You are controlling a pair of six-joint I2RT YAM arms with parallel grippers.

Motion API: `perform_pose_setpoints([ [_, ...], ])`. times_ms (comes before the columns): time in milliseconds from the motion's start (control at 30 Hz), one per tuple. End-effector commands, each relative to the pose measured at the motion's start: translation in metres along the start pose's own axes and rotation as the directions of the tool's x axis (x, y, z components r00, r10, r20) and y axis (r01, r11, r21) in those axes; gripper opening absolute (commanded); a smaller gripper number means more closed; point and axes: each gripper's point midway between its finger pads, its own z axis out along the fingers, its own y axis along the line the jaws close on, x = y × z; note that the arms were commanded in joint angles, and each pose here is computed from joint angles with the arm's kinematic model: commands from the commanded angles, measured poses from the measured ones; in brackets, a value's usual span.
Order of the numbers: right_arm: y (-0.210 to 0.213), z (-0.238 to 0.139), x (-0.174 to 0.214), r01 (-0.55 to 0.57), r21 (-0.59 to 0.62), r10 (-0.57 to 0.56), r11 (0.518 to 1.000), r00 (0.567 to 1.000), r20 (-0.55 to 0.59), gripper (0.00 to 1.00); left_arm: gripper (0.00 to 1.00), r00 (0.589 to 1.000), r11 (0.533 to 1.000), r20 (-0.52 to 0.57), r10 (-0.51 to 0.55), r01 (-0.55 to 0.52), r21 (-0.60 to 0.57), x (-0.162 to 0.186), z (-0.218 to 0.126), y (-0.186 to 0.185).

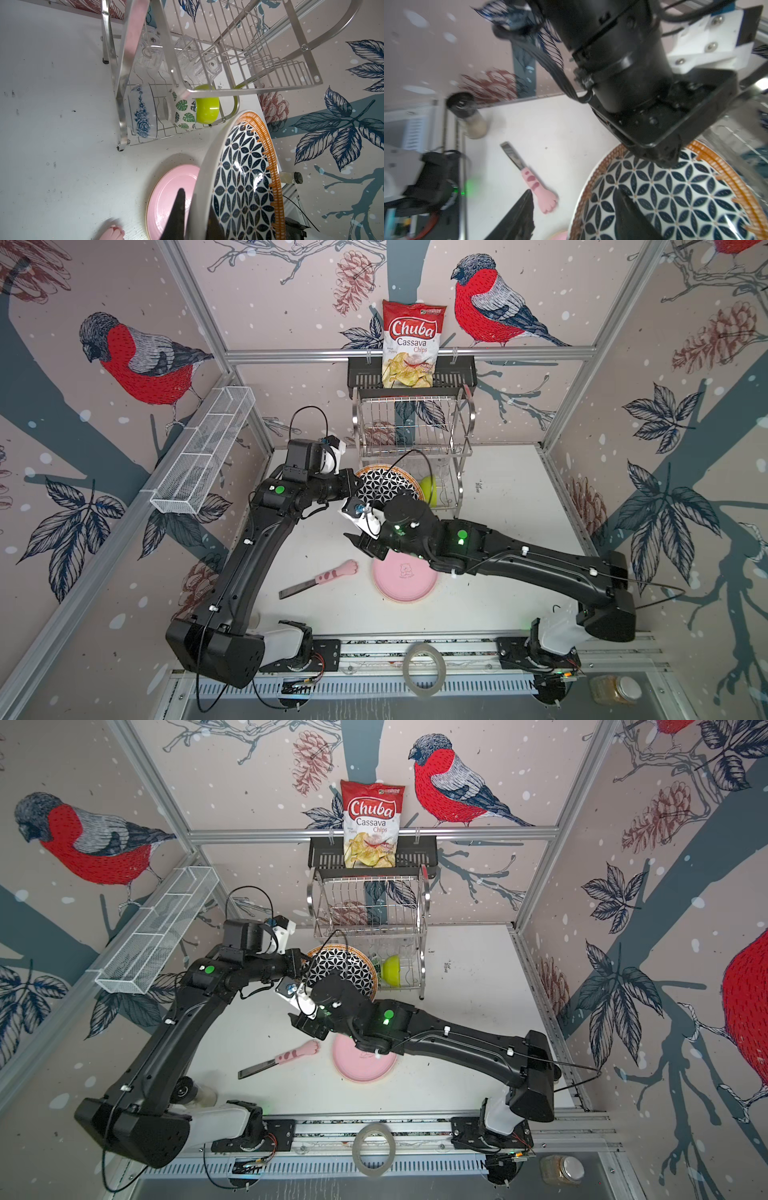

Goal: Unload the mixed dishes from the dish rack

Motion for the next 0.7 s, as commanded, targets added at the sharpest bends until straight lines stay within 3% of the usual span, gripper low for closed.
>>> perform_pose_setpoints([
  [0, 0.024, -0.031, -0.037, -0.139, -0.346, 0.198, 0.928, 0.970, 0.142, 0.63, 0.00, 0.998, 0.997, 0.051, 0.035, -0.038, 0.069, -0.012, -0.002, -0.015],
  [133, -0.015, -0.065, -0.045, -0.231, -0.379, 0.329, 0.896, 0.919, 0.217, 0.63, 0.00, 0.998, 0.996, 0.050, 0.046, -0.050, 0.078, -0.012, -0.001, -0.015],
  [267, -0.068, -0.075, -0.023, -0.357, -0.236, 0.407, 0.904, 0.888, 0.216, 0.63, 0.00, 0.997, 0.995, 0.055, 0.055, -0.059, 0.078, -0.013, 0.000, -0.015],
  [433, -0.129, -0.087, 0.024, -0.496, -0.025, 0.493, 0.868, 0.854, 0.169, 0.62, 0.00, 0.997, 0.995, 0.052, 0.065, -0.068, 0.071, -0.012, 0.001, -0.014],
  [567, -0.156, -0.089, 0.062, -0.532, 0.141, 0.525, 0.835, 0.847, 0.088, 0.59, 0.00, 0.996, 0.996, 0.053, 0.071, -0.074, 0.058, -0.012, 0.000, -0.012],
  [667, -0.158, -0.084, 0.086, -0.551, 0.183, 0.554, 0.814, 0.832, 0.044, 0.56, 0.00, 0.995, 0.995, 0.058, 0.079, -0.082, 0.050, -0.013, -0.001, -0.011],
])
